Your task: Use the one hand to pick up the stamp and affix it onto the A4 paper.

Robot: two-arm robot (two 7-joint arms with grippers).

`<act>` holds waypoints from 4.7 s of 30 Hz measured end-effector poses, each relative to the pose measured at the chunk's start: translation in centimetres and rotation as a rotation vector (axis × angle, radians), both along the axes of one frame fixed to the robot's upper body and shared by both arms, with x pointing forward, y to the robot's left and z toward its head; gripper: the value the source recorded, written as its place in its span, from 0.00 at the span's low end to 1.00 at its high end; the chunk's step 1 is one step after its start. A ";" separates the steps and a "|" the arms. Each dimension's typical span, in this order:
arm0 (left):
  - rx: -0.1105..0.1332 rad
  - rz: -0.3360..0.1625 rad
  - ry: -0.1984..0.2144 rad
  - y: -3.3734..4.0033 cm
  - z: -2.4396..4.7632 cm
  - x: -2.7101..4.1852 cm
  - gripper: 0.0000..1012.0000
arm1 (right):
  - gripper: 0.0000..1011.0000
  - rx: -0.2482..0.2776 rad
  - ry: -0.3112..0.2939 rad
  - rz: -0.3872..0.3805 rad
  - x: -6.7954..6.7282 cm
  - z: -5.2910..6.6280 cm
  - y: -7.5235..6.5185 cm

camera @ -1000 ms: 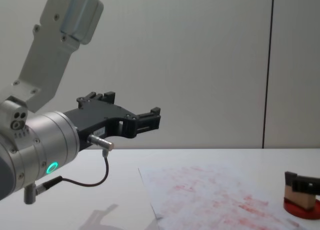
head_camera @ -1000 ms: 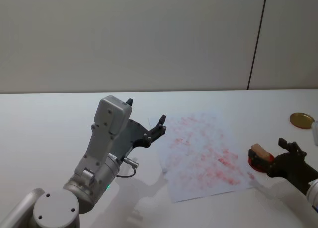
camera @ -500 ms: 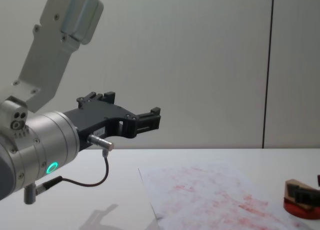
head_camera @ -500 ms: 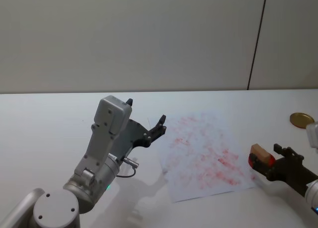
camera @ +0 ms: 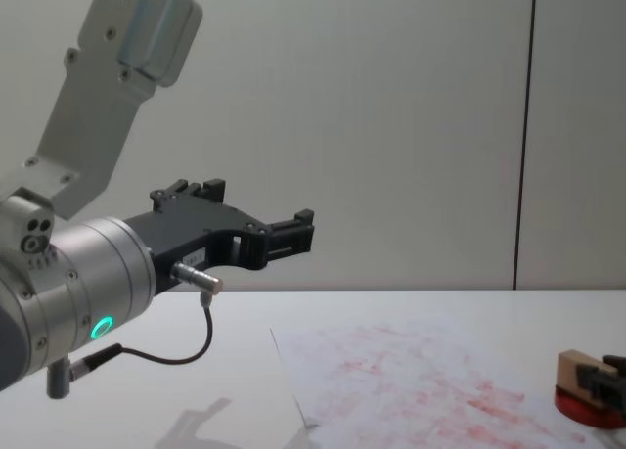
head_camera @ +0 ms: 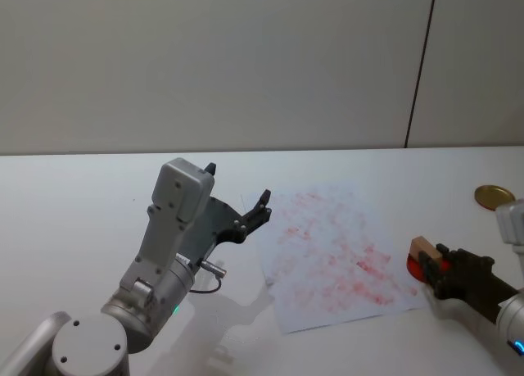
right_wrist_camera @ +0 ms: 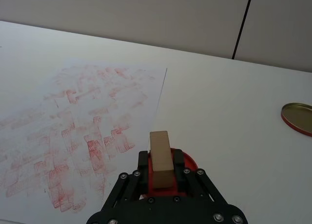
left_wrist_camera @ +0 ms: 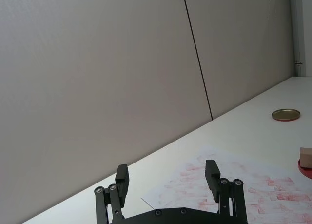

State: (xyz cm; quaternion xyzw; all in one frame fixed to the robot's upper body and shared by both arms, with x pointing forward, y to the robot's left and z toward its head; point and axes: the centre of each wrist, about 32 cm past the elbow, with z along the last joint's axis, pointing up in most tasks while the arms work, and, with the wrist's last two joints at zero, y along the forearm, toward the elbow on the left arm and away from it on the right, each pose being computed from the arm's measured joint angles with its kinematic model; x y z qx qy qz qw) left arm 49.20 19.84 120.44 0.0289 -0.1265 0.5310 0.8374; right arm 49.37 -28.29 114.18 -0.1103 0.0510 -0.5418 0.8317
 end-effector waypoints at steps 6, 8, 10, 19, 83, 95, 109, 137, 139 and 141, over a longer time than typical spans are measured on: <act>0.000 0.000 0.000 0.00 0.00 0.00 0.98 | 0.21 0.001 -0.011 0.002 0.1 -0.1 0.1; 0.000 0.000 0.000 0.00 0.00 0.00 0.98 | 0.21 0.002 -0.020 0.003 0.1 -0.1 0.2; 0.000 0.000 0.000 0.00 0.00 0.00 0.98 | 0.21 0.001 -0.028 0.005 0.1 -0.1 0.2; 0.000 0.000 0.000 0.00 0.00 0.00 0.98 | 0.21 0.010 -0.079 0.043 0.1 0.5 1.0; 0.000 0.000 0.000 0.00 0.00 0.00 0.98 | 0.21 0.015 0.021 0.295 0.8 -0.8 8.0; 0.000 0.000 0.000 0.00 0.00 0.00 0.98 | 0.21 0.011 0.041 0.295 1.1 -0.5 7.6; 0.000 0.000 0.000 0.00 0.00 0.00 0.98 | 0.21 0.092 -0.054 0.253 1.3 1.4 6.8; 0.000 0.000 0.000 0.00 0.00 0.00 0.98 | 0.21 0.037 -0.091 0.099 1.1 3.3 1.3; 0.000 0.000 0.000 0.00 0.00 0.00 0.98 | 0.21 0.030 -0.079 0.089 1.0 3.1 0.8; 0.000 0.000 0.000 0.00 0.00 0.00 0.98 | 0.21 0.026 -0.070 0.082 1.0 2.9 0.6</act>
